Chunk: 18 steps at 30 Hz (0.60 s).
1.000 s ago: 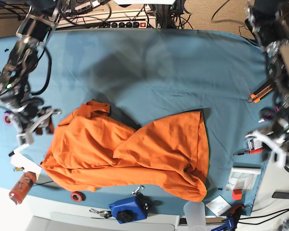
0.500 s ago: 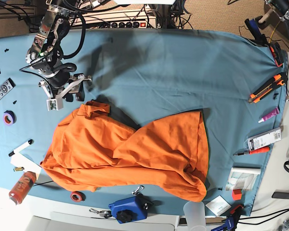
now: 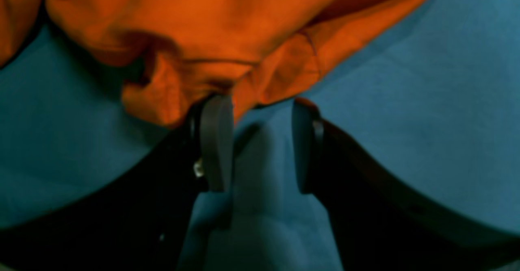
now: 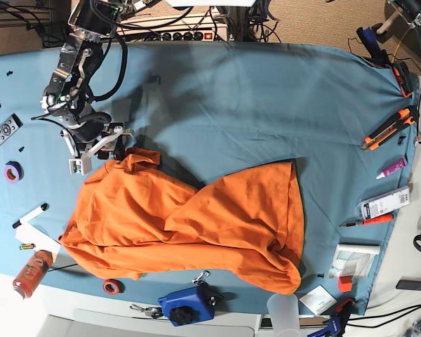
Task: Layout the t-shirt on the table in an organized manner, then fold the t-shirt properly
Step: 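Grasp the shirt's bunched corner with the right gripper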
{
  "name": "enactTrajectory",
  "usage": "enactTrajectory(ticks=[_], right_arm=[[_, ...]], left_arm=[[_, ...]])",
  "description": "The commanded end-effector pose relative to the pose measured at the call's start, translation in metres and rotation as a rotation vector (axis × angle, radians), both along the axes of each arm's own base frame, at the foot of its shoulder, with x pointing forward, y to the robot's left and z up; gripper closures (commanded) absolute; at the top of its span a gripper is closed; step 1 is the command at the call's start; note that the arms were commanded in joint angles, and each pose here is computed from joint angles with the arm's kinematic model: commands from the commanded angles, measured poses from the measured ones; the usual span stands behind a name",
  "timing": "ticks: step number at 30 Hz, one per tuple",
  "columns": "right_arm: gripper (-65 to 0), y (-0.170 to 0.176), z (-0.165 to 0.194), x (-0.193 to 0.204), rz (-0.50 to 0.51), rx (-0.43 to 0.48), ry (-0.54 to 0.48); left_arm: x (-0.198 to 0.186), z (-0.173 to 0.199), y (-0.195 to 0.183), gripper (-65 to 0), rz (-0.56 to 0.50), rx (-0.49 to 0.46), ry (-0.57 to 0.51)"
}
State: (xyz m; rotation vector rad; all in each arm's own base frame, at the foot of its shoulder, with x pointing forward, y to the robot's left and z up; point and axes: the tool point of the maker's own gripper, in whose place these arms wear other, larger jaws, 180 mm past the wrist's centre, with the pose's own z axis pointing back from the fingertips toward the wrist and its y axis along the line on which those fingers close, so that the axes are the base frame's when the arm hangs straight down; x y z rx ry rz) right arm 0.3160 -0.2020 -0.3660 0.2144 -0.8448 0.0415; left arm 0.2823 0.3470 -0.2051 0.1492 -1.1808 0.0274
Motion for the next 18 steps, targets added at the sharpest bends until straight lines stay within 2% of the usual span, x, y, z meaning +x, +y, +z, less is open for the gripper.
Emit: enactTrajectory(ticks=[1, 5, 11, 18], right_arm=[[-24.0, 0.005, 0.017, 0.009, 0.032, 0.021, -0.065], [-24.1, 0.019, 0.017, 0.003, 0.095, 0.076, -0.044], [-24.0, 0.025, 0.022, 0.004, 0.109, 0.113, -0.063], [-24.0, 0.023, 0.035, 0.018, 0.104, 0.101, -0.127]], left_arm=[[0.003, 0.017, 0.000, -20.9, -0.012, 0.025, -0.049], [0.003, 0.017, 0.001, -20.9, -0.012, 0.025, -0.049], [0.003, 0.016, -0.001, -20.9, -0.015, 0.015, -0.052], [0.004, 0.016, -0.004, -20.9, -0.024, 0.001, -0.057]])
